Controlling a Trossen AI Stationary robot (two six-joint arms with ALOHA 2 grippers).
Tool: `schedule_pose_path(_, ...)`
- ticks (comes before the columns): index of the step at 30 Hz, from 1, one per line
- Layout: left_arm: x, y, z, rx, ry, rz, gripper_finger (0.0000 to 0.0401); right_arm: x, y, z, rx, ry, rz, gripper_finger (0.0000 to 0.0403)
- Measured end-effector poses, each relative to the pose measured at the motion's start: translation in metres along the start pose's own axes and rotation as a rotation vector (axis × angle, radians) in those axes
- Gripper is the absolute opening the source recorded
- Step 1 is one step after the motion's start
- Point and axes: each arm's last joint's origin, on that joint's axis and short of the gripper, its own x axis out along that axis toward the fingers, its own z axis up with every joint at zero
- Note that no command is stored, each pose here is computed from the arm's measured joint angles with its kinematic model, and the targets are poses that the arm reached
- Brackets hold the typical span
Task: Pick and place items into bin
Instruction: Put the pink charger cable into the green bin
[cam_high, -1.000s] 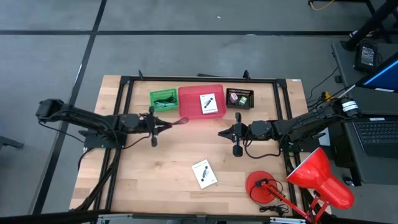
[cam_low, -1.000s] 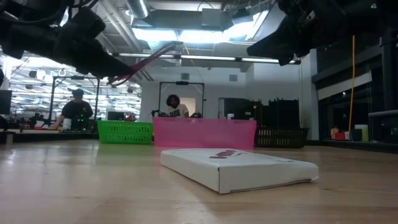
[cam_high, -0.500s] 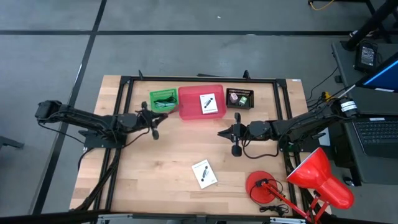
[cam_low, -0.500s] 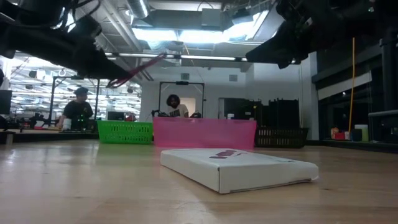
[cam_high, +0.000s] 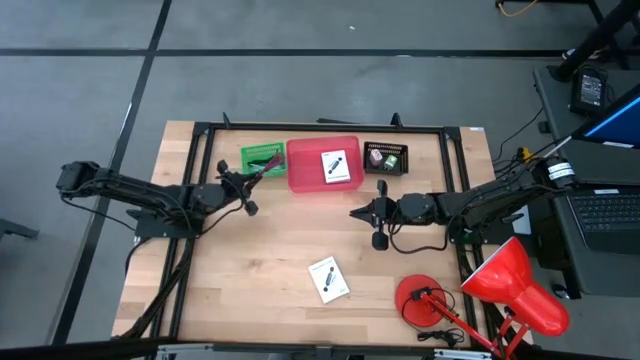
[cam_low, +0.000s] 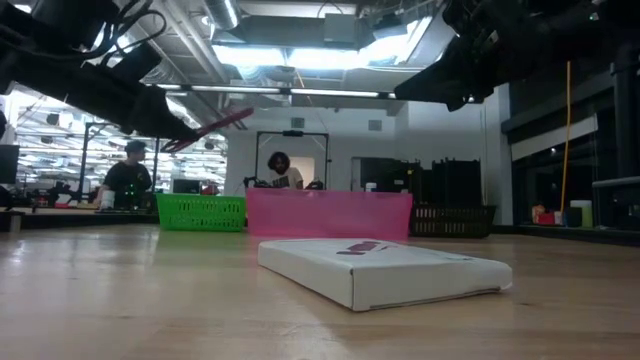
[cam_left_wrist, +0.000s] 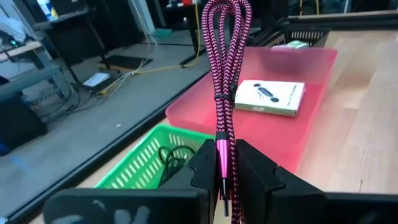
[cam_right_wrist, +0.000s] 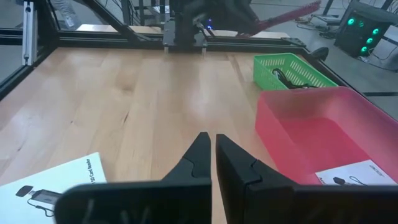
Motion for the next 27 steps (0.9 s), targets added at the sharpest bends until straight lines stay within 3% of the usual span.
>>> schedule_pose_path(11,0.009,0.011,0.009,-0.050,0.085,0.037,0.0034,0.000,0.000,0.001,0.004,-0.015,0.001,0.0007)
schedule_pose_path(18,0.020,0.031,0.002,-0.067,0.176,0.096,0.0034,0.000,0.000,0.002,0.004,-0.015,0.001,0.0007)
schedule_pose_path(24,0.027,0.042,0.000,-0.097,0.211,0.008,0.0034,0.000,0.000,0.001,0.004,-0.015,0.001,0.0007)
schedule_pose_path(27,0.030,0.049,-0.001,-0.115,0.217,0.021,0.0034,0.000,0.000,0.001,0.004,-0.015,0.001,0.0007)
